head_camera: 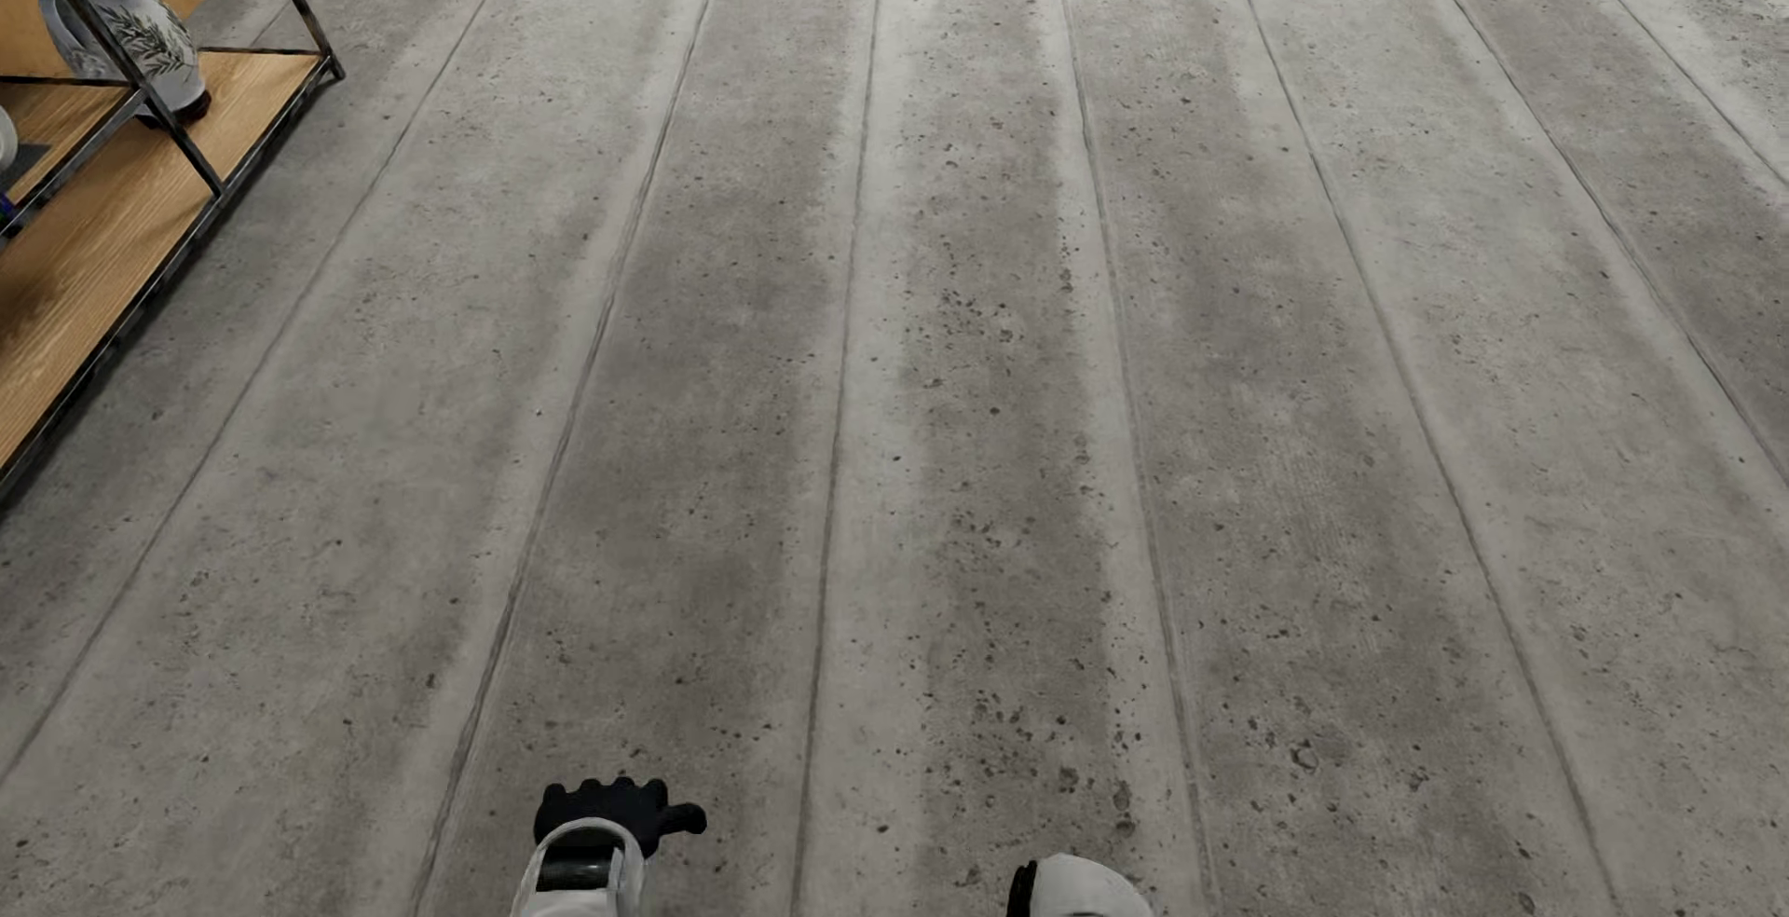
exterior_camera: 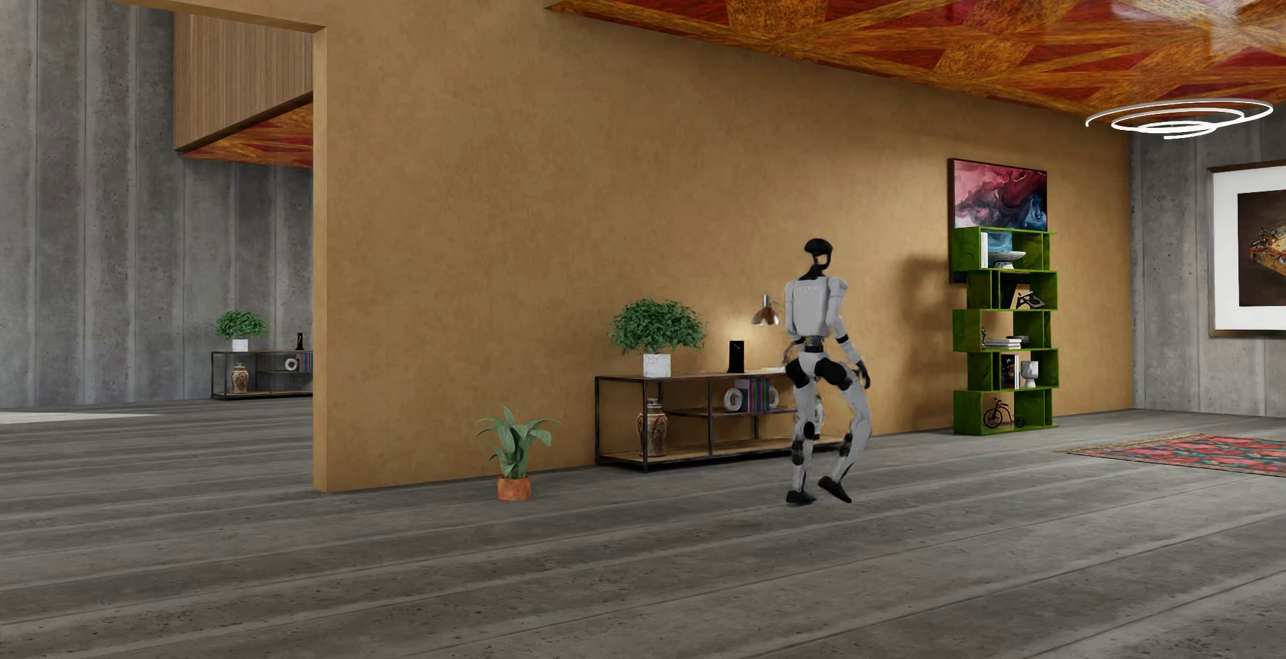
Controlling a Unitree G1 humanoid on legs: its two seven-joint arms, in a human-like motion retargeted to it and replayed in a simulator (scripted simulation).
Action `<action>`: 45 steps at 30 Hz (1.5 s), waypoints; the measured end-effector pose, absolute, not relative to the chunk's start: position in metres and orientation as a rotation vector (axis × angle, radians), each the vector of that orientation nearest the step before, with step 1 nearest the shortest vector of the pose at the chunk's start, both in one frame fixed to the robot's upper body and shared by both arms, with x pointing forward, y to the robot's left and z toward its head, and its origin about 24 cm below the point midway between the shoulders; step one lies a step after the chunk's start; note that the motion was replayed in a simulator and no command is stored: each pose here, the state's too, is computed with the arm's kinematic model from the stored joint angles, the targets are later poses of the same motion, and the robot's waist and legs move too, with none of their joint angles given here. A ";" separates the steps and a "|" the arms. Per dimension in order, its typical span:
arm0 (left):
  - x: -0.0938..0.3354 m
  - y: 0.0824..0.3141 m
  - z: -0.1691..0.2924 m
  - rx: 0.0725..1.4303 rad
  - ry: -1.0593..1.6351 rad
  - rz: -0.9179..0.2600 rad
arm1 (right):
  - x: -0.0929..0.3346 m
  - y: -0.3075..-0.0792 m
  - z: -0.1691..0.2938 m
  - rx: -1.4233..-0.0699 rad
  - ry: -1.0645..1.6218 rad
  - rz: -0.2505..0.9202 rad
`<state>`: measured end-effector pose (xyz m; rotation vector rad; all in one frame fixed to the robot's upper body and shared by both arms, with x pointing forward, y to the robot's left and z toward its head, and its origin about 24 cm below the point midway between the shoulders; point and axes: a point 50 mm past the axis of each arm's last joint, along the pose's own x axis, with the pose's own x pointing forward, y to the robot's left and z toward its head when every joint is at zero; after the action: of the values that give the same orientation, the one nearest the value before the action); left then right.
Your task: Head to the shelves
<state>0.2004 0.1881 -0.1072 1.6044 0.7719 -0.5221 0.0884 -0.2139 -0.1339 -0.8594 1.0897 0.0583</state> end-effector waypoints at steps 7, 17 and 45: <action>0.266 0.200 -0.034 1.294 0.493 -0.065 | -0.012 -0.218 -0.155 -0.758 1.496 0.044; 0.062 0.206 -0.155 1.178 1.412 -0.468 | 0.074 -0.178 -0.159 -0.781 1.283 0.147; 0.243 0.160 -0.071 1.315 0.566 -0.265 | -0.011 -0.215 -0.152 -0.691 1.458 -0.173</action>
<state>0.2435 0.1596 -0.0708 1.3154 0.5663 -0.2650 -0.0115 -0.2146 -0.1521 -0.6905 1.4581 -0.1728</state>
